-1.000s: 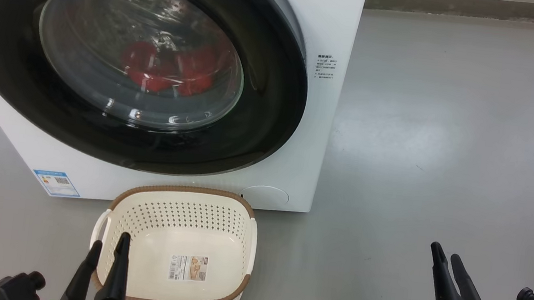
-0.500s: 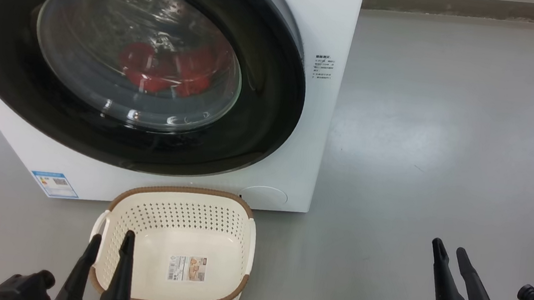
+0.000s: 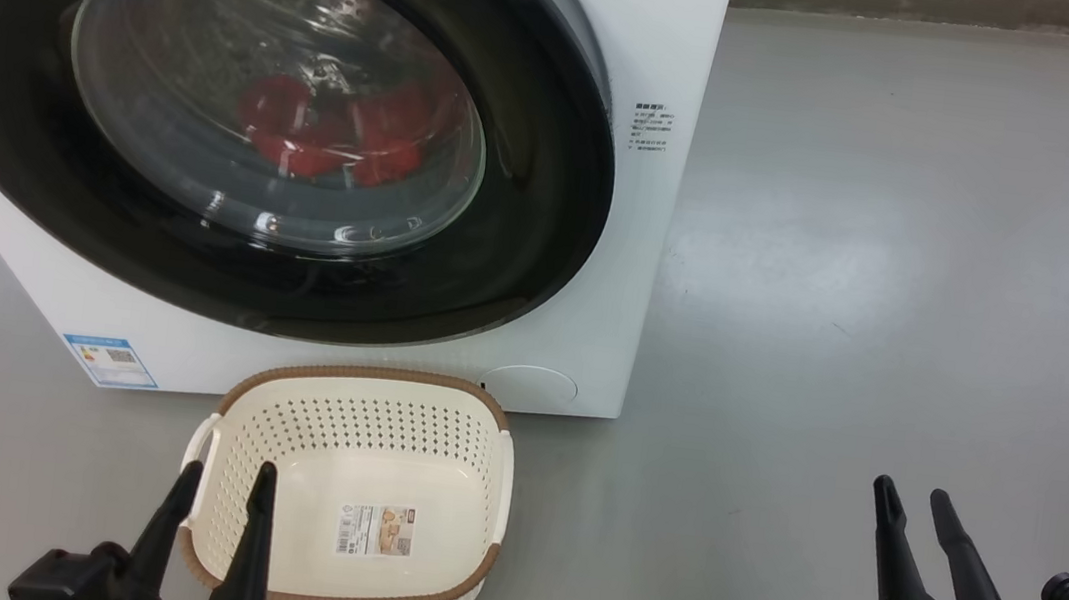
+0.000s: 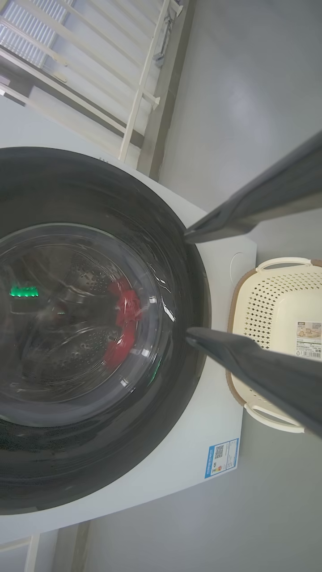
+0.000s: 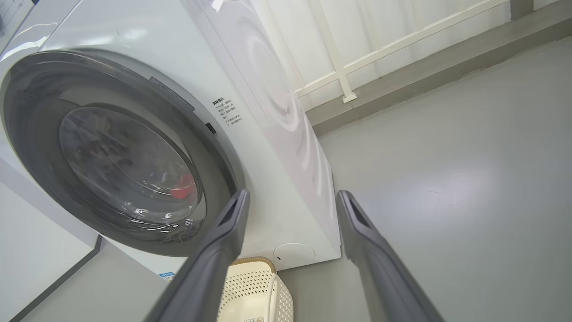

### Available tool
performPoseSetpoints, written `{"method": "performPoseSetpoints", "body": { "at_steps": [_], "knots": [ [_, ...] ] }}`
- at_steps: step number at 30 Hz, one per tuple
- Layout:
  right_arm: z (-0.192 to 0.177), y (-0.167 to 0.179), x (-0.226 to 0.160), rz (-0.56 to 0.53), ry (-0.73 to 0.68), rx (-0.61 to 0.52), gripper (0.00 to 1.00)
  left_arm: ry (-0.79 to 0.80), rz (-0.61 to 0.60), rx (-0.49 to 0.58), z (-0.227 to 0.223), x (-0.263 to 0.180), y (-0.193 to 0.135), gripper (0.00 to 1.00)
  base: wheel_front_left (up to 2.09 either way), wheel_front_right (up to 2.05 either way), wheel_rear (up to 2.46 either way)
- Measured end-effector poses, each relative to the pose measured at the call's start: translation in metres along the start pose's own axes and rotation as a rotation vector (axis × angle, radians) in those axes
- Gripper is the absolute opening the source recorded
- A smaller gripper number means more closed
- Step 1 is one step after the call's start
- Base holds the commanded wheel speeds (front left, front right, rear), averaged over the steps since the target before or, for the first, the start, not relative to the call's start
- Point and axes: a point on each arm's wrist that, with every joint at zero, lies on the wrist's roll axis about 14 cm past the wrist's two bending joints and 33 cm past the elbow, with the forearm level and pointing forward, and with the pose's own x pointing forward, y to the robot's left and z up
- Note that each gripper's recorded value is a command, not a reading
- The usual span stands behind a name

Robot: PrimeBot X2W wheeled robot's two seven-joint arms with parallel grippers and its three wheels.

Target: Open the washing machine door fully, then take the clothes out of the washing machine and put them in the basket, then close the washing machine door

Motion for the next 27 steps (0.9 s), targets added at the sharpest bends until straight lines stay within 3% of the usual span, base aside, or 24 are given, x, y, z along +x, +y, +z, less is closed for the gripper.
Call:
{"method": "performPoseSetpoints", "body": {
  "at_steps": [27],
  "knots": [
    [0.009,-0.012,-0.008,-0.008,-0.045,-0.202,1.00,-0.059,-0.018,0.257,0.010,-0.001,0.002,1.00,0.00,0.00,0.00]
  ]
}}
